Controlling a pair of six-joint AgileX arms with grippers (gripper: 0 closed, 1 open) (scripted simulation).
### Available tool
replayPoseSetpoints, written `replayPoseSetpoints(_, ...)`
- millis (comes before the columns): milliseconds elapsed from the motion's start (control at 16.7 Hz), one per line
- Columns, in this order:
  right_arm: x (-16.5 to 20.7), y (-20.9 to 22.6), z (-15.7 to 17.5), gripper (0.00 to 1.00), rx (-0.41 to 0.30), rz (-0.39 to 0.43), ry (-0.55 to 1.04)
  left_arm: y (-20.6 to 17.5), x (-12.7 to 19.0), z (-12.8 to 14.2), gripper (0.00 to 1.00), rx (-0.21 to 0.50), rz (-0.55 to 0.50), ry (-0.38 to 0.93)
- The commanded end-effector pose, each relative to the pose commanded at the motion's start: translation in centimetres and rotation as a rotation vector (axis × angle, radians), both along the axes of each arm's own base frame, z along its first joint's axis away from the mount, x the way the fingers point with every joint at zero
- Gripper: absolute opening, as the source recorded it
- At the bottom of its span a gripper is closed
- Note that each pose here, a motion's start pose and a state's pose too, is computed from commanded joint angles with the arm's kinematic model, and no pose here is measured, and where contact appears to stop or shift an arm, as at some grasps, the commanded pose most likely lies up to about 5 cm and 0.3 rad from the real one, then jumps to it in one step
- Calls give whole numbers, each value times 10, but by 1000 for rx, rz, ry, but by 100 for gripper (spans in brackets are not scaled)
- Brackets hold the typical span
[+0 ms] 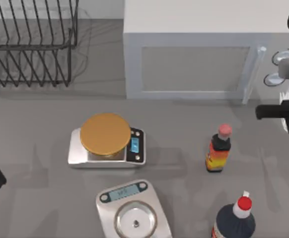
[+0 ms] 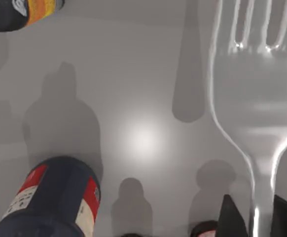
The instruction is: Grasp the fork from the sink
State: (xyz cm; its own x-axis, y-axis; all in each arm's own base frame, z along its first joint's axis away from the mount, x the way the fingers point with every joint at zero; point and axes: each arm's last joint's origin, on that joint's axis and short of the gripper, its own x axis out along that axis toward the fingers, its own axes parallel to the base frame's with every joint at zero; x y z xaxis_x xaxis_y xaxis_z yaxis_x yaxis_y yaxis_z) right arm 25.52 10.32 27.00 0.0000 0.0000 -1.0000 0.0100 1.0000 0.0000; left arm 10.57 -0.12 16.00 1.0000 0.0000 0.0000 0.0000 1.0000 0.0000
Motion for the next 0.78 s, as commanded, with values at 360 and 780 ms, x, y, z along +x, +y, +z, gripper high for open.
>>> replayPoseSetpoints(360, 5, -4, -6, 0, -7, -37, -16, 0, 0, 0, 100, 0, 0, 0)
replayPoseSetpoints(780, 13, -13, -70, 0, -22, -107, -60, 0, 0, 0, 100, 0, 0, 0)
